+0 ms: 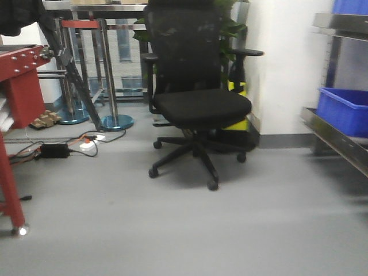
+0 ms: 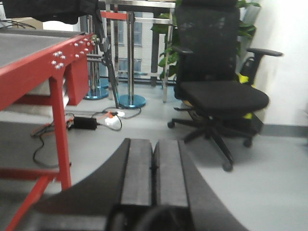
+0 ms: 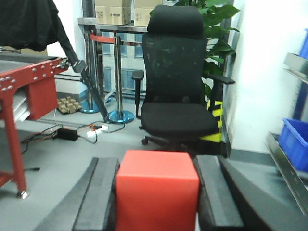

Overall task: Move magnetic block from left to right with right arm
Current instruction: 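Turn the base and drive to the second carpeted table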

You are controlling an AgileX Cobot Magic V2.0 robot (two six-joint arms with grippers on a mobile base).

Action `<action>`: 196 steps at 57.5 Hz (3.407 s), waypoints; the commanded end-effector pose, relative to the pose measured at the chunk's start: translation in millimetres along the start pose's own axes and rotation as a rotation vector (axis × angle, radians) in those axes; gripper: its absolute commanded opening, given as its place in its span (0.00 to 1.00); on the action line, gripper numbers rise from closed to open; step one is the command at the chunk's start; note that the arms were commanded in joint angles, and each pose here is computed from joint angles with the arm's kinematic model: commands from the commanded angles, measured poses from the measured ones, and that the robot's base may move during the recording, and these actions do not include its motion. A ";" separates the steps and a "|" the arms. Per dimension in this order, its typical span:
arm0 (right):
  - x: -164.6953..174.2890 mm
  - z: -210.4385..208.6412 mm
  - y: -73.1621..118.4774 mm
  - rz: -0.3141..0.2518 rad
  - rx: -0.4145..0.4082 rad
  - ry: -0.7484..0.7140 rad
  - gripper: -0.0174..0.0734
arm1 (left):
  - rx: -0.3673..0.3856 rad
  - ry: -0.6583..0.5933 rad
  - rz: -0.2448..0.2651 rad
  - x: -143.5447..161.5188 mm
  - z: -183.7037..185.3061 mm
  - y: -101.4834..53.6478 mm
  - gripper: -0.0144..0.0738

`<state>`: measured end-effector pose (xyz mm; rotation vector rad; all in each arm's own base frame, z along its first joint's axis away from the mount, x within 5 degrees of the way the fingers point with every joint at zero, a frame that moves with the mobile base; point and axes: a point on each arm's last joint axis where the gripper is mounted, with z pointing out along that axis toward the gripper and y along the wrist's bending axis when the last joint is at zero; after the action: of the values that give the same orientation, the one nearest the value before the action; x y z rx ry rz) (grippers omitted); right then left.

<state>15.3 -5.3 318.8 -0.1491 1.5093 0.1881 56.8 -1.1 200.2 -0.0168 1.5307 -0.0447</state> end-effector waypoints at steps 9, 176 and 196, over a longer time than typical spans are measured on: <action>-15.9 -0.9 0.9 -0.030 -0.004 -0.097 0.30 | -0.006 -0.086 -0.010 -5.4 -0.8 0.6 0.02; -15.9 -0.9 0.9 -0.030 -0.004 -0.097 0.30 | -0.006 -0.086 -0.010 -5.4 -0.8 0.6 0.02; -15.9 -0.9 0.9 -0.030 -0.004 -0.097 0.30 | -0.006 -0.086 -0.010 -5.4 -0.8 0.6 0.02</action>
<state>15.3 -5.3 318.8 -0.1493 1.5091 0.1873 56.8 -1.1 200.2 -0.0168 1.5307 -0.0447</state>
